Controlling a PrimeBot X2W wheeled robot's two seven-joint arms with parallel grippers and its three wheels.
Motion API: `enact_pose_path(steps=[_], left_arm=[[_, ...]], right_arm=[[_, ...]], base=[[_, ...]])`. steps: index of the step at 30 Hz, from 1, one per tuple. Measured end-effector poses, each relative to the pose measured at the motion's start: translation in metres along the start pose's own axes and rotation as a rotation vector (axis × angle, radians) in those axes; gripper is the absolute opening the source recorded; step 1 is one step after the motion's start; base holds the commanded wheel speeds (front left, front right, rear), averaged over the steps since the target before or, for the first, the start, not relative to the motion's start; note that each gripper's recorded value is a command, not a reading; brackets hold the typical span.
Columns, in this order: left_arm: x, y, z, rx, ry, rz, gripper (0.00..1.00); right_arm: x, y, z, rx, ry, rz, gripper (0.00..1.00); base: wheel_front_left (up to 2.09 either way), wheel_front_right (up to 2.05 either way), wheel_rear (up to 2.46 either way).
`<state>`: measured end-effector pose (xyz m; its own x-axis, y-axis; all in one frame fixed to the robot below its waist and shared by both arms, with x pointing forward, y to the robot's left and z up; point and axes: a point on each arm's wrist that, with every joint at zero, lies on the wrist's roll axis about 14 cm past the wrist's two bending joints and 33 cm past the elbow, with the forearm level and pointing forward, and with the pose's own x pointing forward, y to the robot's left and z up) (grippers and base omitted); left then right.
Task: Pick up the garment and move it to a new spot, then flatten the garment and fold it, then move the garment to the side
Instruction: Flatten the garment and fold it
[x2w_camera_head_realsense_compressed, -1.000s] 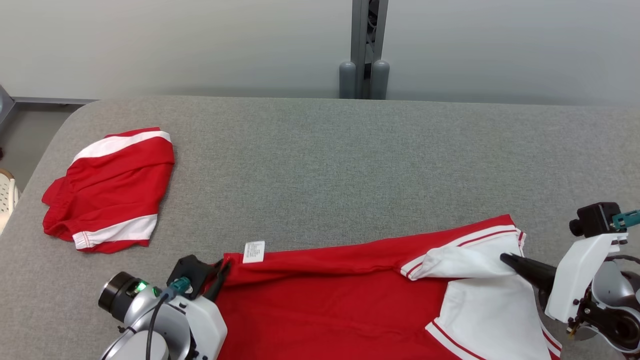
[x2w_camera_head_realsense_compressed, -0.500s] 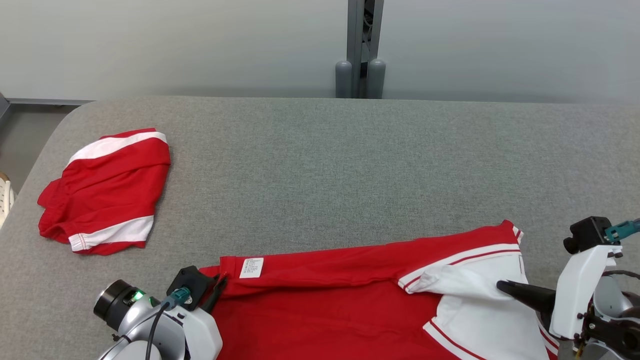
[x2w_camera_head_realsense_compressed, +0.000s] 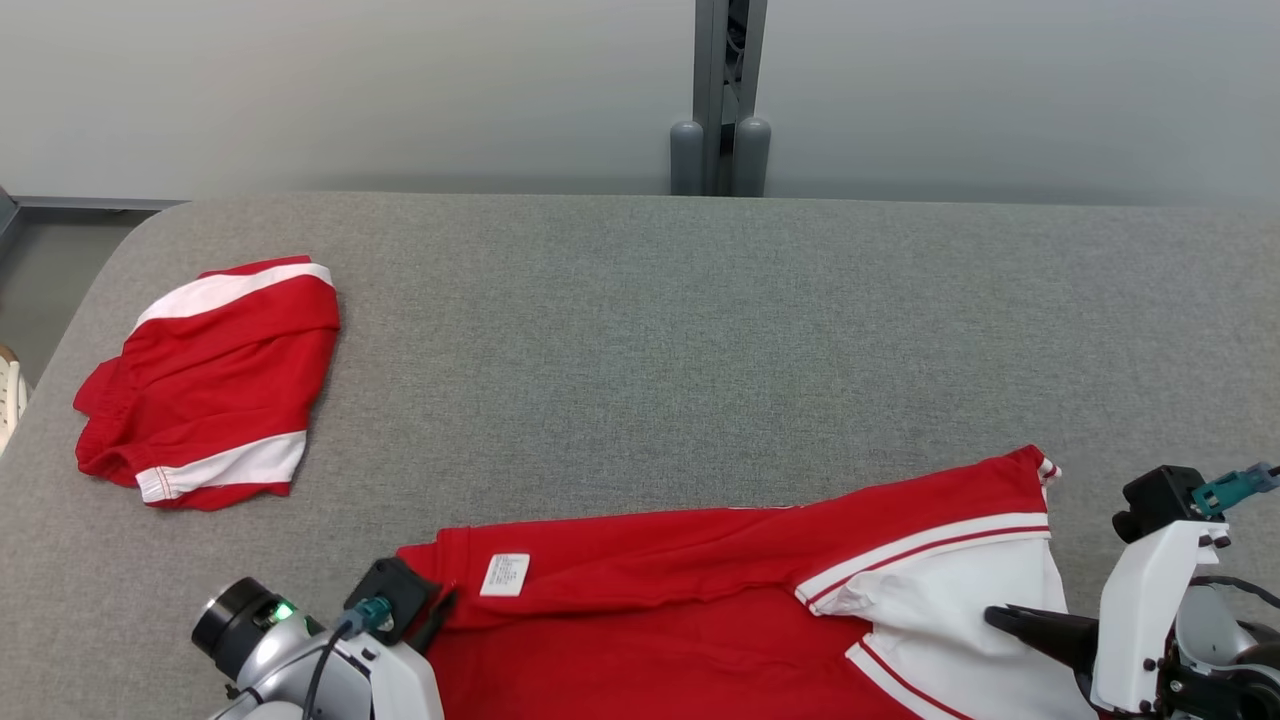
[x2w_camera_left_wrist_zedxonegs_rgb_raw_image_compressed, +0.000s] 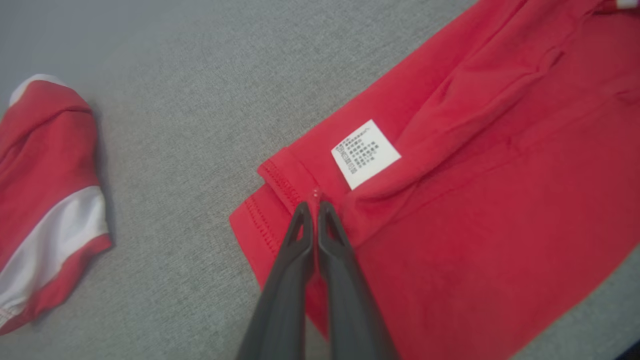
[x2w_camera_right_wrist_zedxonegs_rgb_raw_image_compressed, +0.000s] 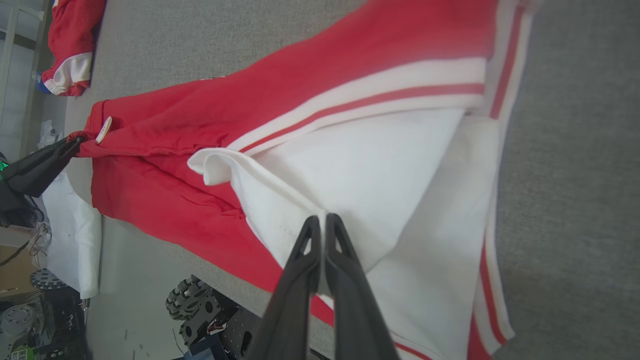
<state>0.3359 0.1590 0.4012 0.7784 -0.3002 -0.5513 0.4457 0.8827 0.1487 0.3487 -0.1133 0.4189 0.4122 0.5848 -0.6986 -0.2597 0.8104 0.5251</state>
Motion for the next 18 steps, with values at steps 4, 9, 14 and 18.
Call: enact_pose_path(steps=[4, 9, 14, 18], left_arm=[[-0.001, -0.008, -0.01, 0.014, 0.046, -0.031, 1.0], [-0.005, -0.001, -0.012, 0.017, 0.059, -0.006, 1.0], [-0.006, 0.008, 0.004, -0.016, 0.003, 0.039, 1.0], [-0.008, 0.027, 0.025, -0.064, -0.081, 0.124, 1.0]], right_arm=[[-0.001, -0.001, -0.004, 0.013, 0.017, -0.025, 1.0], [-0.007, -0.004, -0.018, 0.02, 0.078, -0.06, 1.0], [-0.019, -0.004, -0.001, 0.008, 0.0, -0.092, 1.0], [-0.027, 0.001, 0.027, -0.029, -0.141, -0.107, 1.0]], base=[[0.0, 0.0, 0.0], [0.0, 0.0, 0.0], [0.0, 0.0, 0.0], [0.0, 0.0, 0.0]])
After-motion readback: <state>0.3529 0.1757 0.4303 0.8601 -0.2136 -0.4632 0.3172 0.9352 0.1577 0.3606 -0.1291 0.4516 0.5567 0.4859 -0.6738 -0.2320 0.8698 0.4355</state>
